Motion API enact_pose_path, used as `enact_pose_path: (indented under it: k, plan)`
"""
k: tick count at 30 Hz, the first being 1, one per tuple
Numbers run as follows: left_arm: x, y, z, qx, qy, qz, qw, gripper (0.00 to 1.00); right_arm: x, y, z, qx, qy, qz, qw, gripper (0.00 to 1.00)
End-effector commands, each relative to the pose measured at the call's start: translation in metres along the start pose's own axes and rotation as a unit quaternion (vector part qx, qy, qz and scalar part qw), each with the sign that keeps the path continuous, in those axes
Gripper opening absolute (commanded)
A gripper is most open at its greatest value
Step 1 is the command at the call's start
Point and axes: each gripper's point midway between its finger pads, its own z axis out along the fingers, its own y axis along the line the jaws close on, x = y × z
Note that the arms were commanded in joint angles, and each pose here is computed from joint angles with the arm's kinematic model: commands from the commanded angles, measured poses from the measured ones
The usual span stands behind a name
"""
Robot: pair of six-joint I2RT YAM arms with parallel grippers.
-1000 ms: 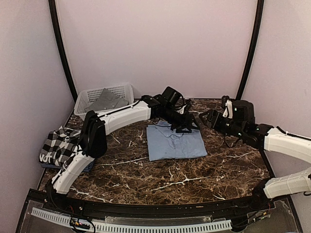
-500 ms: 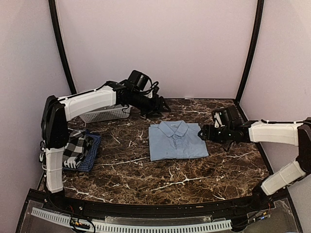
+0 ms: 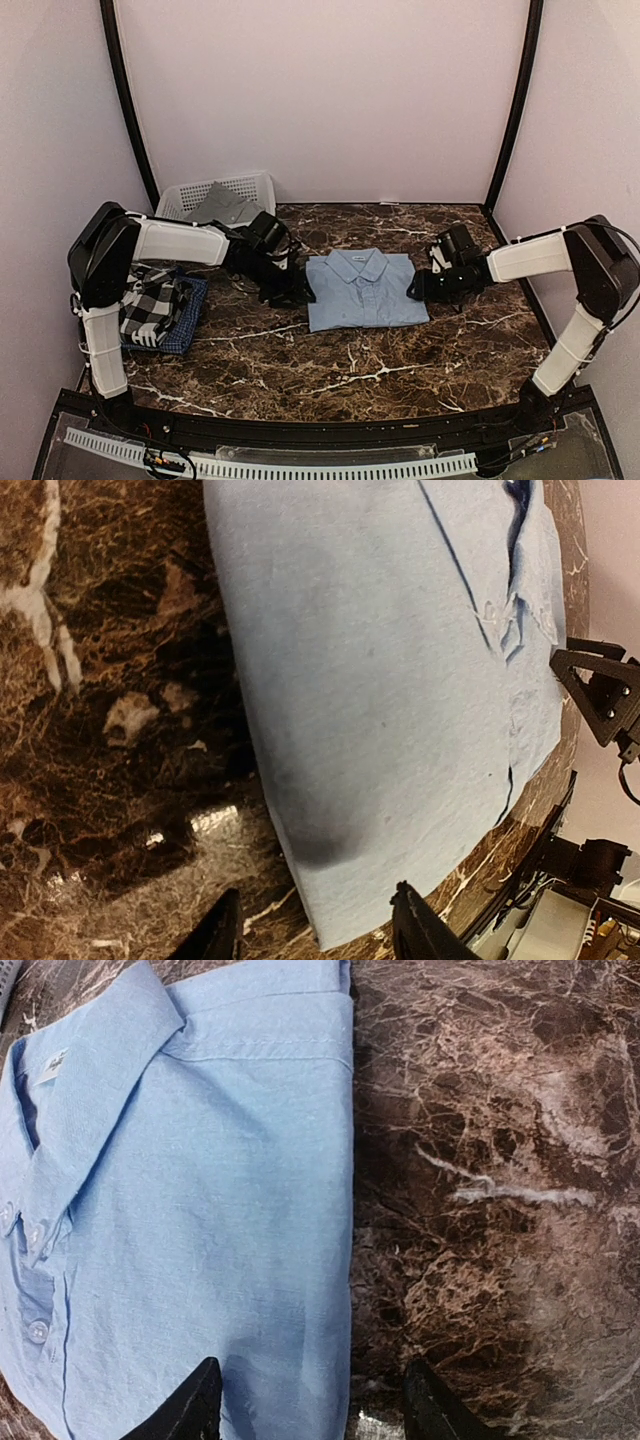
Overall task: Fold and stack the long sleeve shirts
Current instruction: Move the square-folded shirt to the corner of the board.
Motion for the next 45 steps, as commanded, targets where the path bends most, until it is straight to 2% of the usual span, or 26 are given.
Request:
enact_pose_path:
  k: [1, 7, 10, 14, 15, 16, 19, 21, 24, 27, 28, 32, 38, 41, 45]
  plan:
    - [-0.004, -0.014, -0.009, 0.034, -0.023, 0.012, 0.999, 0.5, -0.013, 0.004, 0.005, -0.006, -0.012, -0.009, 1.0, 0.58]
    - [-0.002, -0.012, 0.008, 0.035, -0.011, 0.01, 0.999, 0.5, -0.006, 0.002, 0.017, -0.007, 0.003, -0.007, 1.0, 0.54]
    - [-0.002, -0.013, 0.016, 0.025, -0.009, 0.015, 1.0, 0.45, -0.003, 0.005, 0.02, -0.017, 0.011, -0.002, 1.0, 0.49]
    - [0.0, -0.009, 0.026, 0.009, -0.001, 0.011, 1.0, 0.31, -0.003, 0.005, 0.021, -0.015, 0.013, 0.002, 1.0, 0.41]
    - [0.002, -0.008, 0.029, 0.005, 0.002, 0.009, 1.0, 0.24, -0.004, 0.006, 0.02, -0.017, 0.013, 0.002, 1.0, 0.38]
    - [0.0, -0.01, 0.028, 0.006, 0.0, 0.01, 1.0, 0.21, -0.004, 0.006, 0.019, -0.017, 0.012, 0.002, 1.0, 0.35]
    - [-0.003, -0.01, 0.023, -0.014, -0.001, 0.014, 1.0, 0.04, -0.005, 0.006, 0.016, -0.014, 0.011, 0.0, 1.0, 0.2]
    - [-0.012, -0.015, 0.013, -0.028, -0.011, 0.023, 0.999, 0.0, -0.006, 0.006, 0.014, -0.013, 0.009, -0.002, 1.0, 0.11]
    - [-0.015, -0.01, 0.007, -0.052, -0.014, 0.025, 0.998, 0.0, -0.007, 0.007, 0.011, -0.014, 0.008, -0.005, 1.0, 0.02]
    - [-0.014, -0.007, 0.008, -0.054, -0.008, 0.025, 0.998, 0.02, -0.006, 0.007, 0.011, -0.014, 0.008, -0.006, 1.0, 0.0]
    - [-0.011, -0.006, 0.01, -0.052, -0.002, 0.023, 0.998, 0.09, -0.006, 0.007, 0.012, -0.015, 0.009, -0.006, 1.0, 0.0]
    - [-0.005, 0.001, 0.011, -0.062, 0.007, 0.018, 0.998, 0.25, -0.006, 0.005, 0.016, -0.012, 0.013, -0.005, 1.0, 0.0]
    - [-0.018, 0.007, -0.018, -0.092, -0.026, 0.028, 0.995, 0.43, -0.015, -0.001, 0.018, 0.009, 0.008, -0.007, 1.0, 0.0]
    - [-0.026, 0.007, -0.04, -0.105, -0.052, 0.034, 0.993, 0.47, -0.024, -0.012, 0.018, 0.019, 0.003, 0.0, 1.0, 0.0]
    - [-0.027, 0.013, -0.06, -0.121, -0.071, 0.038, 0.989, 0.47, -0.036, -0.031, 0.018, 0.037, -0.003, 0.012, 0.999, 0.0]
